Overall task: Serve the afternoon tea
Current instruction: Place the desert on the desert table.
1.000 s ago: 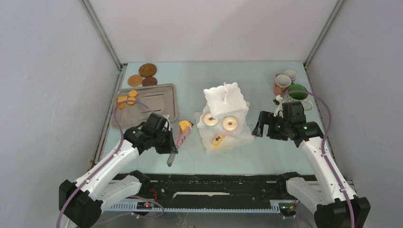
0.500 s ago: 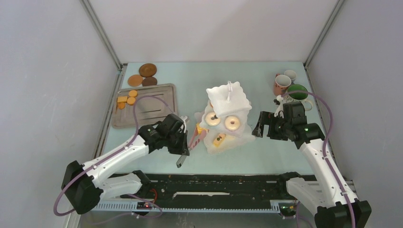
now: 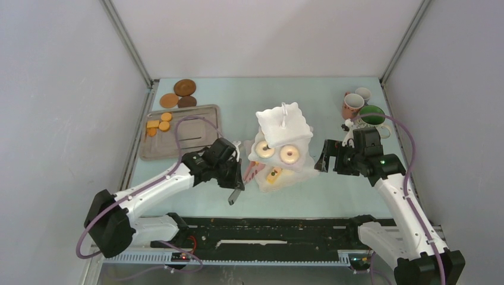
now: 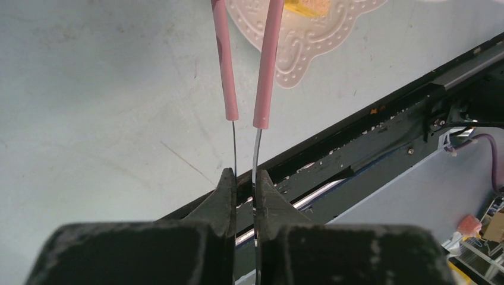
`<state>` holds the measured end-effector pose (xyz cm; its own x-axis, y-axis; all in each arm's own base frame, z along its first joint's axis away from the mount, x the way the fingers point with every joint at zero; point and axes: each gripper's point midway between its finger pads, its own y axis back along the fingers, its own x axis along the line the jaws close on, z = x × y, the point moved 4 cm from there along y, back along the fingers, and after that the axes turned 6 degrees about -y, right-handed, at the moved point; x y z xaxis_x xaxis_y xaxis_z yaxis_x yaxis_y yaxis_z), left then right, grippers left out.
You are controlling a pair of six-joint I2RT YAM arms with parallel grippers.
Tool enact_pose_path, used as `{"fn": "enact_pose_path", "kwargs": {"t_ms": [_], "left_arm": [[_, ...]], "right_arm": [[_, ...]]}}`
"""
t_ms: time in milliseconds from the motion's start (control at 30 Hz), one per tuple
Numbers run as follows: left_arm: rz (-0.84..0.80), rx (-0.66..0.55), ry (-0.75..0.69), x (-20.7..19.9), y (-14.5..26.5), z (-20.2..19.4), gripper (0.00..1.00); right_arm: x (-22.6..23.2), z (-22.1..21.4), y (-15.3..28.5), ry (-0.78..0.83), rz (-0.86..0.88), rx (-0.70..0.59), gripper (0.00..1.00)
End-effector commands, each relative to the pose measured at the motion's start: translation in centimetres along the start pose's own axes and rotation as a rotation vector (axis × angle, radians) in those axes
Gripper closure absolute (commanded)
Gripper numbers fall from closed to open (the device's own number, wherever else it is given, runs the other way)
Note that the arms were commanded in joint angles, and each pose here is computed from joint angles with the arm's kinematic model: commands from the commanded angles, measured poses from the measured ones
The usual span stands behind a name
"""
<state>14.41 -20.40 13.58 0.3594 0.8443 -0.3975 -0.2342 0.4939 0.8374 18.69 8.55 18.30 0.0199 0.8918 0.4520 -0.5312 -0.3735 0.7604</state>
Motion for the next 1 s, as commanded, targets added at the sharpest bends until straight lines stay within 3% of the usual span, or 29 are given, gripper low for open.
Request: {"fn": "enact_pose_path", "kwargs": {"t_ms": [0,533,967], "left_arm": [[-0.076,-0.046,-0.030,-1.5,-0.3,1.6,0.94],[-0.020,0.001,-0.060,-1.0,-1.4,2.0,0.73],[0.020,-0.010,-0.090,-0.6,0.2,2.2,0.66]], "right_arm": [[0.0,0.3,-0.2,0.008,-0.004,-0.019,0.03],[0.0,0.2,-0.2,0.008,-0.001,-0.015,0.03],[0.1,0.2,-0.3,0.010,0.003,-0.010,0.03]]}}
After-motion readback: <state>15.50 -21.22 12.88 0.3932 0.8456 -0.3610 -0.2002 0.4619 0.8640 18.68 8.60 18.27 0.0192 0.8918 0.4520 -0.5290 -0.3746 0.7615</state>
